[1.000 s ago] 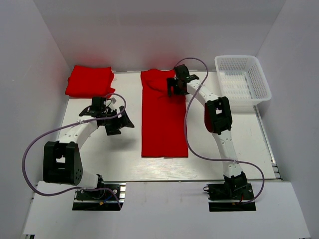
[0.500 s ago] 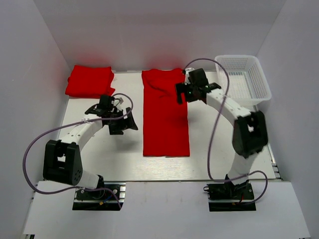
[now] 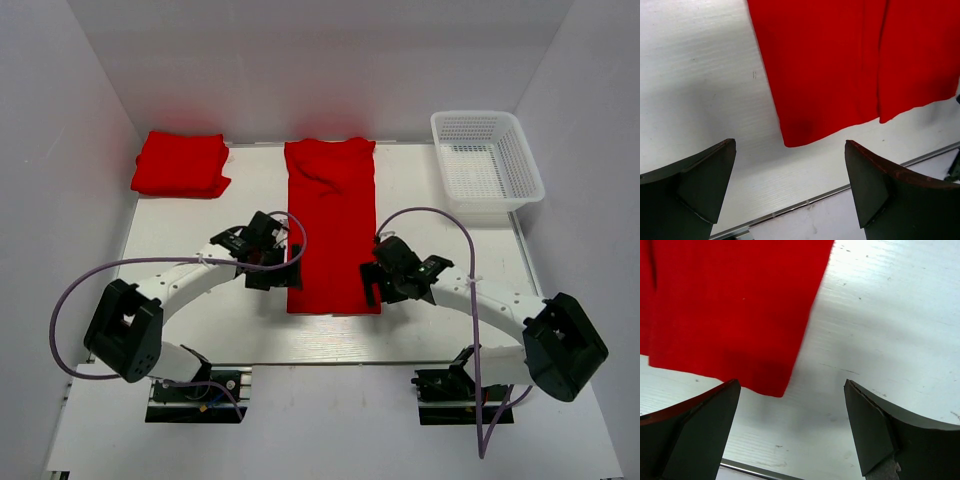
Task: Fold and stack the t-shirts
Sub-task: Grab the bottom of the folded rectangular tshirt with both arms, then fold the folded rectangular tshirt in 1/3 of the way
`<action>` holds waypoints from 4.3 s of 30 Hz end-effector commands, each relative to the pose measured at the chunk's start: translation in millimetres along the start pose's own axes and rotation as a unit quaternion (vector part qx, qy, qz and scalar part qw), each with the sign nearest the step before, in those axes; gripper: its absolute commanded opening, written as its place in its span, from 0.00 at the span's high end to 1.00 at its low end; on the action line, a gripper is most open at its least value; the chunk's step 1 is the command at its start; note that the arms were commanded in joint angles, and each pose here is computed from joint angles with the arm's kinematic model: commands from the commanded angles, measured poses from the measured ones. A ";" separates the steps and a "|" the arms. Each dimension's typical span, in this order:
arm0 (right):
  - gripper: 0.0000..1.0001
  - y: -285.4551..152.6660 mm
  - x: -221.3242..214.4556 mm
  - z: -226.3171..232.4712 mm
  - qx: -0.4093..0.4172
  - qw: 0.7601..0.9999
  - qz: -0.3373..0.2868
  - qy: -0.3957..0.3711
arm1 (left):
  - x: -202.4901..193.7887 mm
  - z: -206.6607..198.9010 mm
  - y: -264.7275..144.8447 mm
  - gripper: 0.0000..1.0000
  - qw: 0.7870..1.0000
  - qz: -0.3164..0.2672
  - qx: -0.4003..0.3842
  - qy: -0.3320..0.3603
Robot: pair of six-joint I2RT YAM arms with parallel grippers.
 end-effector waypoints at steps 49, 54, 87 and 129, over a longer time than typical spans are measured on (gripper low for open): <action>1.00 10.8 -32.2 36.4 0.031 0.996 0.045 0.072 | -46.3 -33.6 31.9 1.00 0.996 0.073 0.010 0.047; 1.00 4.3 -24.0 36.1 0.034 0.996 0.024 0.081 | -43.0 -36.9 24.6 1.00 0.998 0.065 0.003 0.019; 1.00 20.6 188.4 14.7 -0.031 0.988 -0.139 0.058 | 153.4 -9.2 24.1 1.00 0.998 -0.051 0.009 -0.034; 1.00 83.0 294.0 -22.3 0.009 0.979 -0.179 0.094 | 253.1 41.5 74.5 1.00 0.990 -0.129 -0.013 -0.052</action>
Point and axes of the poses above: each gripper's point midway between its finger pads, its own y axis out along the fingers, its own z axis along the line the jaws close on, x = y × z, the point moved 3 cm from there along -y, back along the fingers, and after that the axes turned 7 degrees about y, right-handed, at the moved point
